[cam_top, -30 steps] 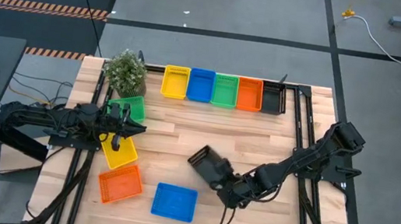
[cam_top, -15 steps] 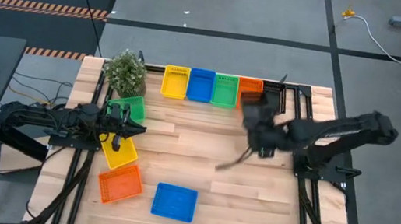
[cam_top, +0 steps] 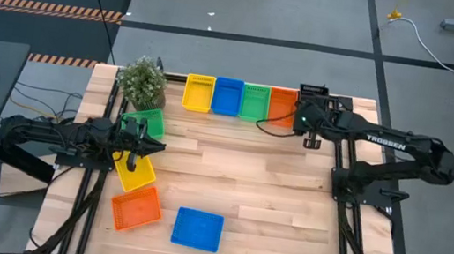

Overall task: Stack baskets by color
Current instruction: Stack the bottom black bin on top of the black bin

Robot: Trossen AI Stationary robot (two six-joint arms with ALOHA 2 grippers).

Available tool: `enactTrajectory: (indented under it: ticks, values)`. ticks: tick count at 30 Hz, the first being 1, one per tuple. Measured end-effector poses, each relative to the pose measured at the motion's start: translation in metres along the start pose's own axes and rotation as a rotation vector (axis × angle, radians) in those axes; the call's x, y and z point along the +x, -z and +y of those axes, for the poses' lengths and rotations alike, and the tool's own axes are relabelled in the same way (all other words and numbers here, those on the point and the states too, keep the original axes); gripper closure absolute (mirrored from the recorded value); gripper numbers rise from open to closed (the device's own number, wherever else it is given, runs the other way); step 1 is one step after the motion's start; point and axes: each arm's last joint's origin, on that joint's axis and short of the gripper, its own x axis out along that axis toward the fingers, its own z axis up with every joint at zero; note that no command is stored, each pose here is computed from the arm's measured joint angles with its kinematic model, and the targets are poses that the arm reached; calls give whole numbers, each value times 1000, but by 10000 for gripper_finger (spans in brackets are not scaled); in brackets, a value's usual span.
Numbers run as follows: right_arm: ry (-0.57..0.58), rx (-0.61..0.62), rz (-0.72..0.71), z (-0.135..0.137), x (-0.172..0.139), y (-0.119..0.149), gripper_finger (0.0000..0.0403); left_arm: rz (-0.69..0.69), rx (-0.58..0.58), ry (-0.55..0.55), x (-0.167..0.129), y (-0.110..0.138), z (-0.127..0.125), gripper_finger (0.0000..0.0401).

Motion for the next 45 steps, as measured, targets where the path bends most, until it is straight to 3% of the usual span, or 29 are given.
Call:
enactTrajectory:
  ticks: [18,33,39,45]
  values:
    - [-74,22,-26,7,28,14,389,0,-26,0,0,0,0,365]
    - [-65,61,-20,6,29,15,309,1,-26,0,0,0,0,370]
    - [-59,73,-20,6,28,14,297,1,-26,0,0,0,0,363]
    - [-195,93,-92,4,19,9,315,1,-26,0,0,0,0,366]
